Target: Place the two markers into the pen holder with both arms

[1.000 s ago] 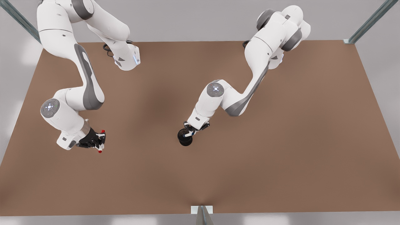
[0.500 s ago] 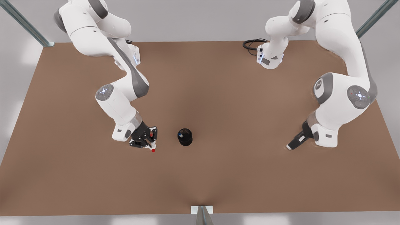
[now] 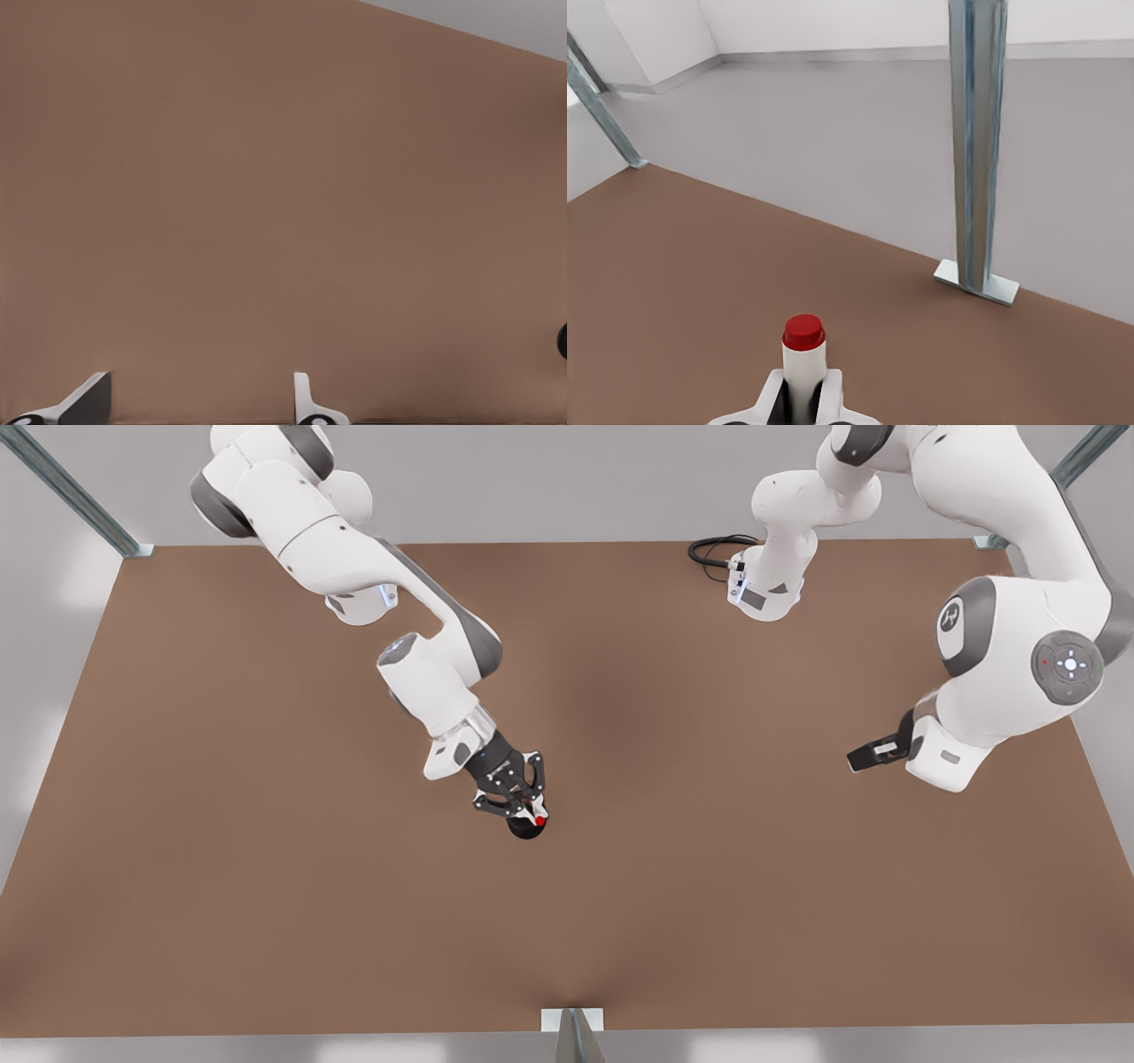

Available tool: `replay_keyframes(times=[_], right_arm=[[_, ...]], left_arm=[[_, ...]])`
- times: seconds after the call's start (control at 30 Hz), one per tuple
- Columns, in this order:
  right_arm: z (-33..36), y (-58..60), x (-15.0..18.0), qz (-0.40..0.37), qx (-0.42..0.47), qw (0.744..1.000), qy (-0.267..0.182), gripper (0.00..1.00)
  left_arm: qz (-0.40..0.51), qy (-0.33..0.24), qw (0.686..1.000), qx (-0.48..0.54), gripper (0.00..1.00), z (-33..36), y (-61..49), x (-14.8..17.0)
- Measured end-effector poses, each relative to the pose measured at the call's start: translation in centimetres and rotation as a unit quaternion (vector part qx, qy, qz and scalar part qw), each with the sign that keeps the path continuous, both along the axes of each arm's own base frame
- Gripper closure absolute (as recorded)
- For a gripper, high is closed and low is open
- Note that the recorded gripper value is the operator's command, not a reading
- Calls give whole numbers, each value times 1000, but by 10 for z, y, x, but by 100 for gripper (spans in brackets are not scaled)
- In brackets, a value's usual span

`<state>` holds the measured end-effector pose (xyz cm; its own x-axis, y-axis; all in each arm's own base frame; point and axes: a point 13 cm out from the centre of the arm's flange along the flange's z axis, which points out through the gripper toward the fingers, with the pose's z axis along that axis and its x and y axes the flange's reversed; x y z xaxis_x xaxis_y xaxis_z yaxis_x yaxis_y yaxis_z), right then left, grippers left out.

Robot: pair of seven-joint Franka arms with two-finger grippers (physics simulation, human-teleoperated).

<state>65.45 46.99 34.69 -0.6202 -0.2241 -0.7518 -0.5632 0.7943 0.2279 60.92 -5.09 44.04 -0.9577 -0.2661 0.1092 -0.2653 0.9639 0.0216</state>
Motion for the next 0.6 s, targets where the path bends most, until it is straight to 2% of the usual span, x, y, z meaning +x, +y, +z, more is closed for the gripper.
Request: replay_keyframes(times=[0.23,0.6], right_arm=[[-31,-9,14,-2,18,998,-55,79],[-62,-14,-4,14,36,996,-85,79]], left_arm=[[-49,29,998,-7,0,-19,3,-5],[-94,48,994,-18,0,-36,2,-5]])
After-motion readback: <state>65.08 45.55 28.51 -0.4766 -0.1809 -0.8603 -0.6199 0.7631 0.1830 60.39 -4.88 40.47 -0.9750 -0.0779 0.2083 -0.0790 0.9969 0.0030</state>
